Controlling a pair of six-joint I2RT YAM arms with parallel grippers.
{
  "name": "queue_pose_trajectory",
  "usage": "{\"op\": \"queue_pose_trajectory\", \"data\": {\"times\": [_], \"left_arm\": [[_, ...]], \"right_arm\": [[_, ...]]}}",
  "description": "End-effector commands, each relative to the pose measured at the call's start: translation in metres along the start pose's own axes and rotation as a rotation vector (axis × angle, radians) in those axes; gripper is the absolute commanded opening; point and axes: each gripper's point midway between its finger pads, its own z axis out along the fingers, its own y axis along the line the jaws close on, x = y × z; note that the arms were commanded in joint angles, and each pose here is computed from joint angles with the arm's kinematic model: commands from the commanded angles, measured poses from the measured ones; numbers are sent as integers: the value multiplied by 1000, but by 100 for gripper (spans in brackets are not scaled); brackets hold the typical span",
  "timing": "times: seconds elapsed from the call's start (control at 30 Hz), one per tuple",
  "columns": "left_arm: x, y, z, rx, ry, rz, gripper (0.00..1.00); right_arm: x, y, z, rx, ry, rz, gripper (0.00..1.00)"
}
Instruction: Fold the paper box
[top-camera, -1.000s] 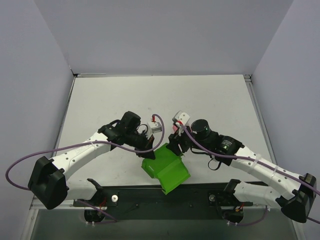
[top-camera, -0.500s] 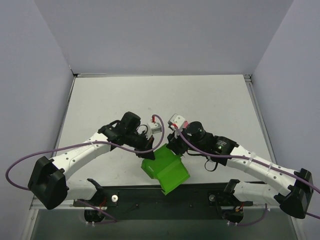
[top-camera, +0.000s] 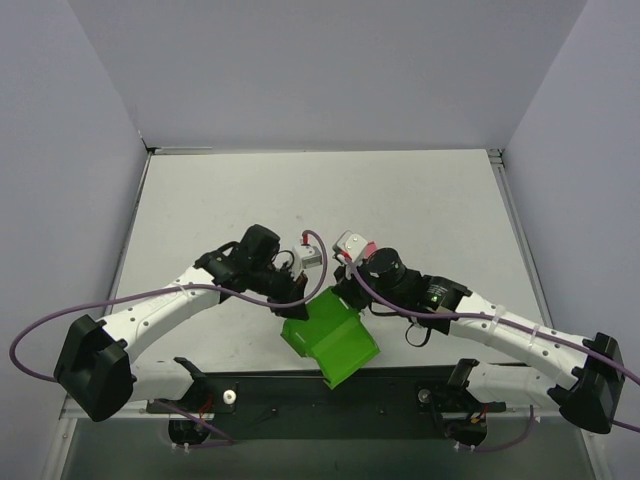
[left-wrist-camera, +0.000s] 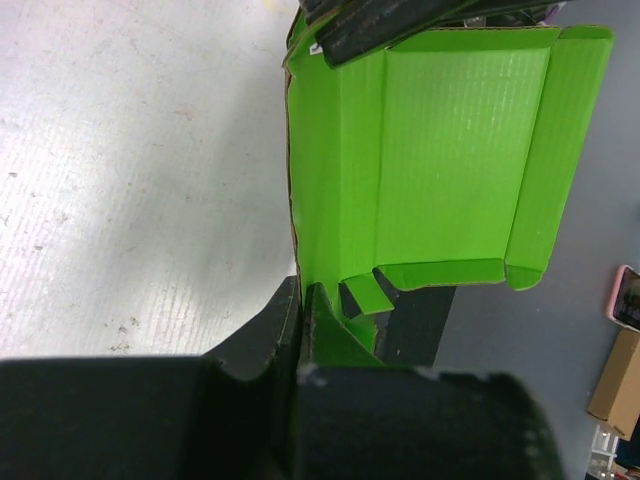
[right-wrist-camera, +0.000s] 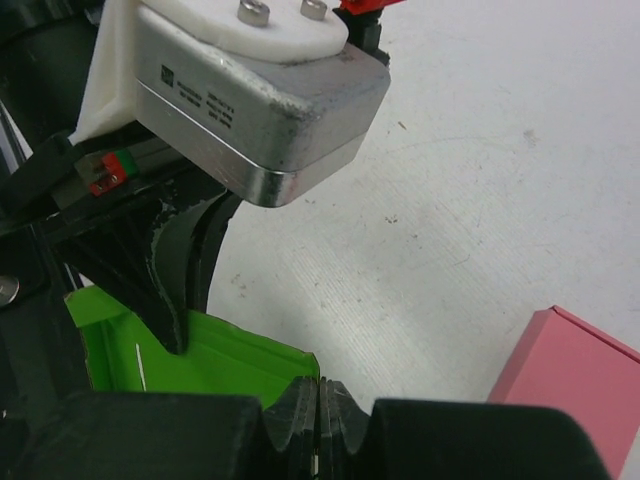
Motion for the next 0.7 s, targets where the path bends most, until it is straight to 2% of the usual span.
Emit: {"op": "queue_pose_trajectory", "data": {"times": [0.0,0.03,0.07,0.1,0.2,0.27,0.3,0.4,0.6,0.67], "left_arm": [[-26,9,-14,-97,-82,54,28],[-35,18,-20,-158,-108,43,41],[-43,31,-28,-224,-141,30,61],[-51,39,-38,-283,-179,29,69],[-76,71,-82,-493,-346,-47,79],[-81,88,-104,-627,-424,-100,82],[-82,86,-113,-658,-460,-116,82],[-71,88,-119,-716,-516,-211,82],[-30,97,-81,-700,-541,-348,82],[-31,96,-69,-676,-575,-360,82]], "right_arm": [[5,-23,7,152,-8,24,0],[12,-29,7,186,4,38,0],[8,-35,8,229,-23,77,0],[5,-43,8,281,-53,93,0],[11,-58,8,377,-103,153,0],[22,-62,10,407,-118,172,0],[13,-64,9,428,-175,193,0],[16,-67,9,455,-233,200,0],[23,-74,7,530,-315,195,0],[23,-78,3,570,-335,209,0]]}}
